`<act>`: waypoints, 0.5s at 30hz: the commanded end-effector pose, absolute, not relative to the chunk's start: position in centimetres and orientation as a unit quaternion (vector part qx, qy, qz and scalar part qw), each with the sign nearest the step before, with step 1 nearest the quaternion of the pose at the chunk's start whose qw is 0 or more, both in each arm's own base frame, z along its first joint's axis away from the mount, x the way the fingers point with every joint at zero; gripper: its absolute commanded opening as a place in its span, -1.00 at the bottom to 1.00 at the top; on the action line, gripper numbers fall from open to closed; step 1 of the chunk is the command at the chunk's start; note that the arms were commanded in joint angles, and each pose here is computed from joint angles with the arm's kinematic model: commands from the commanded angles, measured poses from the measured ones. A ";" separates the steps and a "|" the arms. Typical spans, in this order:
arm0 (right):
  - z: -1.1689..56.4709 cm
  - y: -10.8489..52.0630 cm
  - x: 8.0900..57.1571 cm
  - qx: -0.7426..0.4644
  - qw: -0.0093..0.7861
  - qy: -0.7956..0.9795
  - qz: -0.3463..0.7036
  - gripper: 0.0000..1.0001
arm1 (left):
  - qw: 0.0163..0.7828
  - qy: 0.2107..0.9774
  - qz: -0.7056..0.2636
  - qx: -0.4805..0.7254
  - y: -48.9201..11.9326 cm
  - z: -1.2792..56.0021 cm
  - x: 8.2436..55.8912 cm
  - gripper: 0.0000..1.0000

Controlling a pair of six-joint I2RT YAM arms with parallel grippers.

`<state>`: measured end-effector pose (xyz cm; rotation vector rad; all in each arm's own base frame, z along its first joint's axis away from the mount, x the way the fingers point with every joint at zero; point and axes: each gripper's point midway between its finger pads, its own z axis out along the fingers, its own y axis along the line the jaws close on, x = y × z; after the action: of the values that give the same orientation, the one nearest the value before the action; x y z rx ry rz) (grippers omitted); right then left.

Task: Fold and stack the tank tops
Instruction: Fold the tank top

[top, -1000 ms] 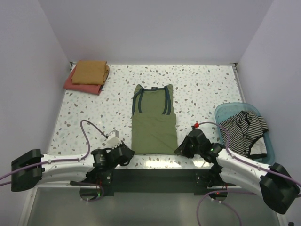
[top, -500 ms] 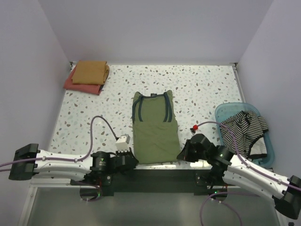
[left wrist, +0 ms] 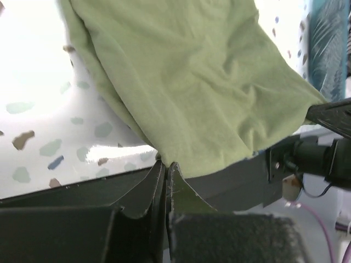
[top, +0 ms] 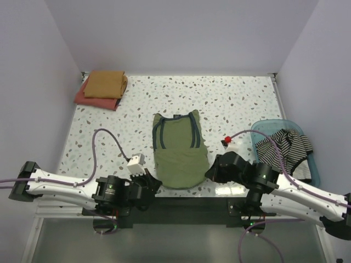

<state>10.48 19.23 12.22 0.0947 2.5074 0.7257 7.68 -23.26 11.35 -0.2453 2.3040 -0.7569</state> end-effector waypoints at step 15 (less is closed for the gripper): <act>21.7 22.5 27.9 0.062 0.363 0.897 0.245 -1.00 | 0.540 0.780 -0.278 -0.152 -21.5 24.4 25.3 -1.00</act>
<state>24.74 20.96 18.33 0.2505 2.3972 0.5544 22.44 -19.53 19.47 -0.4641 1.9641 -0.5825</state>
